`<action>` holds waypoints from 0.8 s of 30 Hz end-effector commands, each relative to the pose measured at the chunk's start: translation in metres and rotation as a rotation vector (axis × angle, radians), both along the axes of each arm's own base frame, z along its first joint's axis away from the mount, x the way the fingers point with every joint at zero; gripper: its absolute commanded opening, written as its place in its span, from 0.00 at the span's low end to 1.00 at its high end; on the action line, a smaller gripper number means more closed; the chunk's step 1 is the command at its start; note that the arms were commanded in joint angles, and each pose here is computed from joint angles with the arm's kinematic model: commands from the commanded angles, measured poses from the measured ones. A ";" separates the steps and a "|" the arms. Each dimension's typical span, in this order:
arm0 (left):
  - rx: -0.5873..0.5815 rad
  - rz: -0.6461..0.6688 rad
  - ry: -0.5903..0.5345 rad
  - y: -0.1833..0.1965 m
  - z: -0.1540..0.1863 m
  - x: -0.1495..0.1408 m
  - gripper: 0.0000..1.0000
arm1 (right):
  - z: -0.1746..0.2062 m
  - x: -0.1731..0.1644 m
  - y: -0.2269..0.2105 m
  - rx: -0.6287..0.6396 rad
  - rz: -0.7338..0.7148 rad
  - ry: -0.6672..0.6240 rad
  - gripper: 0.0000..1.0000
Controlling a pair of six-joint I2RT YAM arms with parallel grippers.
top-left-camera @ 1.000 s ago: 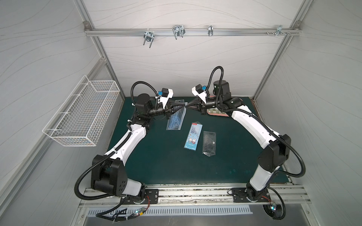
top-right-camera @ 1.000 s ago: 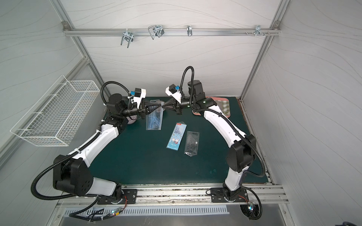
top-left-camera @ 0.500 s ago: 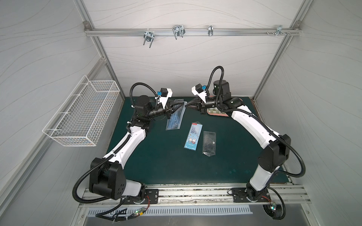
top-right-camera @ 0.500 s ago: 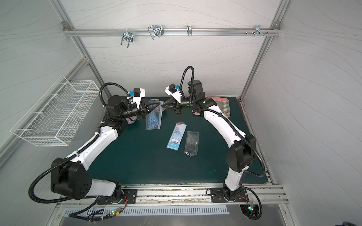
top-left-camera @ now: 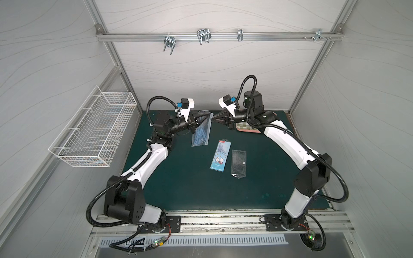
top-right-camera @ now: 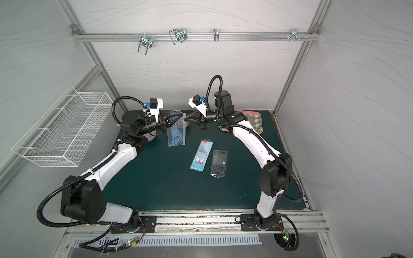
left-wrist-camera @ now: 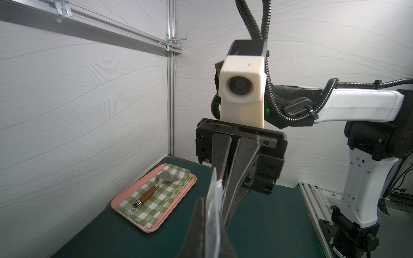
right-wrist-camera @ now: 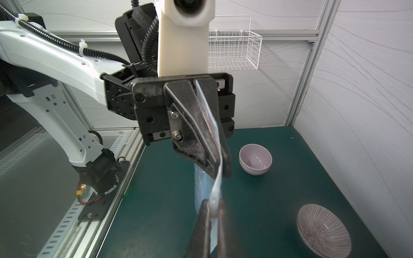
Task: Open the ruler set and take out the ruler
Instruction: Open the ruler set bag.
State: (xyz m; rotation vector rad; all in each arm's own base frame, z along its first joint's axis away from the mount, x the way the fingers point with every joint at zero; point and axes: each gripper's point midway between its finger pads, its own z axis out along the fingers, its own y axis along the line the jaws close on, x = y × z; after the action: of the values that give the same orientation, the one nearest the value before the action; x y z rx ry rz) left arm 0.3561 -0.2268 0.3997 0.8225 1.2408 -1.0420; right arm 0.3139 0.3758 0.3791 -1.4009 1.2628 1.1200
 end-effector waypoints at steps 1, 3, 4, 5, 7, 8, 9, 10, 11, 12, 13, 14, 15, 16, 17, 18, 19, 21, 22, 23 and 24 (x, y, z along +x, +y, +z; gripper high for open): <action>-0.098 0.014 -0.234 0.007 0.059 -0.019 0.00 | -0.019 -0.008 0.001 -0.053 0.010 0.076 0.00; -0.108 0.016 -0.242 0.008 0.062 -0.020 0.00 | -0.018 -0.007 0.001 -0.053 0.008 0.075 0.00; -0.112 0.016 -0.245 0.008 0.063 -0.020 0.00 | -0.019 -0.007 0.002 -0.053 0.009 0.075 0.00; -0.115 0.016 -0.248 0.009 0.064 -0.020 0.00 | -0.018 -0.007 0.002 -0.052 0.010 0.074 0.00; -0.126 0.020 -0.254 0.009 0.067 -0.021 0.00 | -0.019 -0.007 0.002 -0.053 0.010 0.077 0.00; -0.130 0.019 -0.257 0.010 0.068 -0.021 0.00 | -0.019 -0.007 0.002 -0.053 0.008 0.077 0.00; -0.134 0.021 -0.259 0.010 0.069 -0.021 0.00 | -0.019 -0.007 0.002 -0.052 0.011 0.075 0.00; -0.138 0.021 -0.265 0.010 0.071 -0.022 0.00 | -0.019 -0.007 0.002 -0.053 0.009 0.077 0.00; -0.142 0.023 -0.268 0.011 0.072 -0.022 0.00 | -0.019 -0.007 0.003 -0.053 0.009 0.075 0.00; -0.146 0.025 -0.271 0.011 0.073 -0.023 0.00 | -0.019 -0.008 0.003 -0.052 0.011 0.074 0.00; -0.150 0.027 -0.275 0.012 0.074 -0.023 0.00 | -0.020 -0.008 0.004 -0.054 0.013 0.077 0.00; -0.154 0.029 -0.279 0.012 0.075 -0.023 0.00 | -0.019 -0.008 0.004 -0.053 0.012 0.074 0.00; -0.158 0.032 -0.279 0.013 0.076 -0.023 0.00 | -0.019 -0.009 0.004 -0.053 0.015 0.075 0.00; -0.162 0.036 -0.285 0.013 0.077 -0.023 0.00 | -0.019 -0.009 0.004 -0.053 0.014 0.076 0.00; -0.166 0.038 -0.289 0.014 0.078 -0.024 0.00 | -0.019 -0.009 0.004 -0.055 0.015 0.078 0.00; -0.170 0.043 -0.293 0.014 0.080 -0.024 0.00 | -0.020 -0.009 0.004 -0.055 0.015 0.079 0.00; -0.173 0.045 -0.296 0.015 0.081 -0.024 0.00 | -0.019 -0.010 0.005 -0.055 0.017 0.078 0.00; -0.181 0.051 -0.304 0.016 0.084 -0.024 0.00 | -0.020 -0.010 0.005 -0.055 0.018 0.078 0.00; -0.184 0.053 -0.309 0.016 0.086 -0.024 0.00 | -0.020 -0.010 0.005 -0.056 0.018 0.079 0.00; -0.188 0.055 -0.313 0.017 0.088 -0.024 0.00 | -0.021 -0.010 0.005 -0.058 0.017 0.081 0.00; -0.192 0.057 -0.319 0.017 0.091 -0.025 0.00 | -0.022 -0.010 0.005 -0.059 0.015 0.081 0.00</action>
State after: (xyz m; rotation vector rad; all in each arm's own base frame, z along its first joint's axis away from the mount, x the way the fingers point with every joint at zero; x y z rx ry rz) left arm 0.3535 -0.2224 0.4253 0.7800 1.1309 -1.0365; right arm 0.3101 0.3793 0.3803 -1.4068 1.2520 1.1270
